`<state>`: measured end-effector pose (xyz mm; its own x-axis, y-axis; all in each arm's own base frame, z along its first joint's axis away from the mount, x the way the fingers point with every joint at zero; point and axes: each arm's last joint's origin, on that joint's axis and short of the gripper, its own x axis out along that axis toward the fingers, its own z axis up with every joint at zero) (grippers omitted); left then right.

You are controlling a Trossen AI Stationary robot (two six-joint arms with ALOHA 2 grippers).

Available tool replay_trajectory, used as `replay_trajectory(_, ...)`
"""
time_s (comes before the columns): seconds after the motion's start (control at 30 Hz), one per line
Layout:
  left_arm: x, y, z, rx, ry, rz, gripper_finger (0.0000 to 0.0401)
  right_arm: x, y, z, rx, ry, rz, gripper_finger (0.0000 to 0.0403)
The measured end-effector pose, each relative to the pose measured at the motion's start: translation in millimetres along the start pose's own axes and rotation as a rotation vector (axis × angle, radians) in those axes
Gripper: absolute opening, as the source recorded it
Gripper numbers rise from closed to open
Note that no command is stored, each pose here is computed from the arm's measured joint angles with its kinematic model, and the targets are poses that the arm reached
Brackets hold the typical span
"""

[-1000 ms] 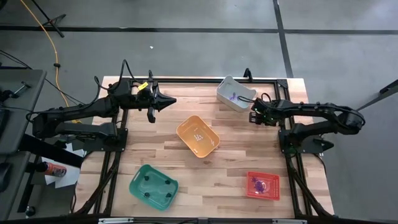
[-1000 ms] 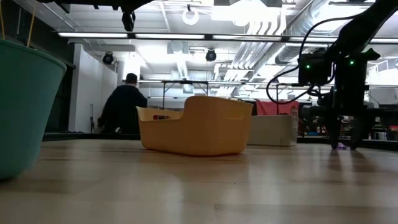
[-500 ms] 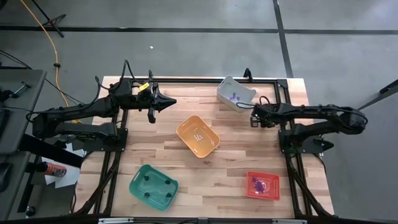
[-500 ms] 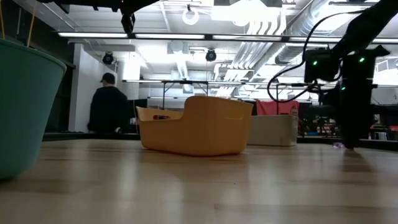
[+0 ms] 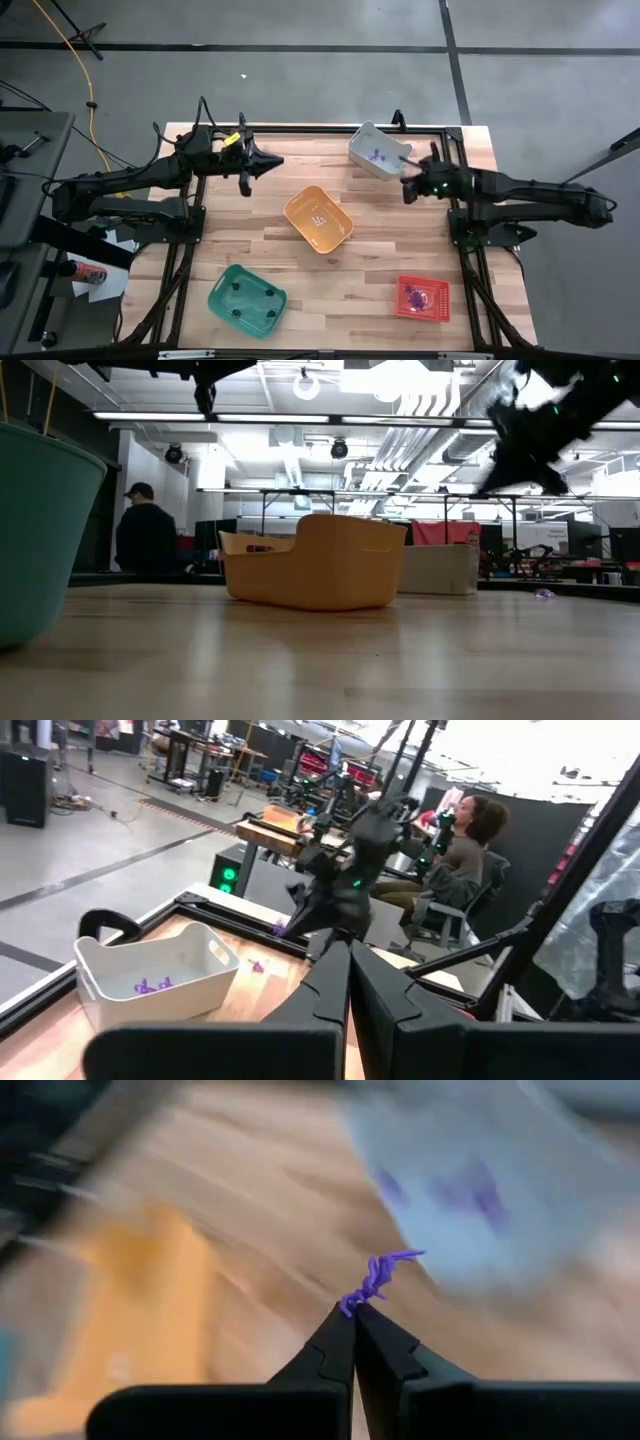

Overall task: Sort Halloween decoration
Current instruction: Put the purple spider toy into the orange bin

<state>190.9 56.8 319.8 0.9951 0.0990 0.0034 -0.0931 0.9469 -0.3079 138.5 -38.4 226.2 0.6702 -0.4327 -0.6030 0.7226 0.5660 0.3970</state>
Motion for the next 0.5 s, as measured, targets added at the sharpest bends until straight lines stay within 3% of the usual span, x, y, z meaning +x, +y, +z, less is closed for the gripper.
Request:
replay_trajectory(0.2,0,0,1,0.002,-0.016,0.019,0.0000,-10,35,33,-0.258,-0.256,0.292,0.0000)
replay_trajectory(0.37,0,0,2,0.002,-0.022,0.017,0.0000,-12,48,47,-0.326,-0.249,0.303,0.0000)
replay_trajectory(0.5,0,0,3,0.005,-0.031,0.016,0.0000,-16,65,63,-0.402,-0.304,0.392,0.0000)
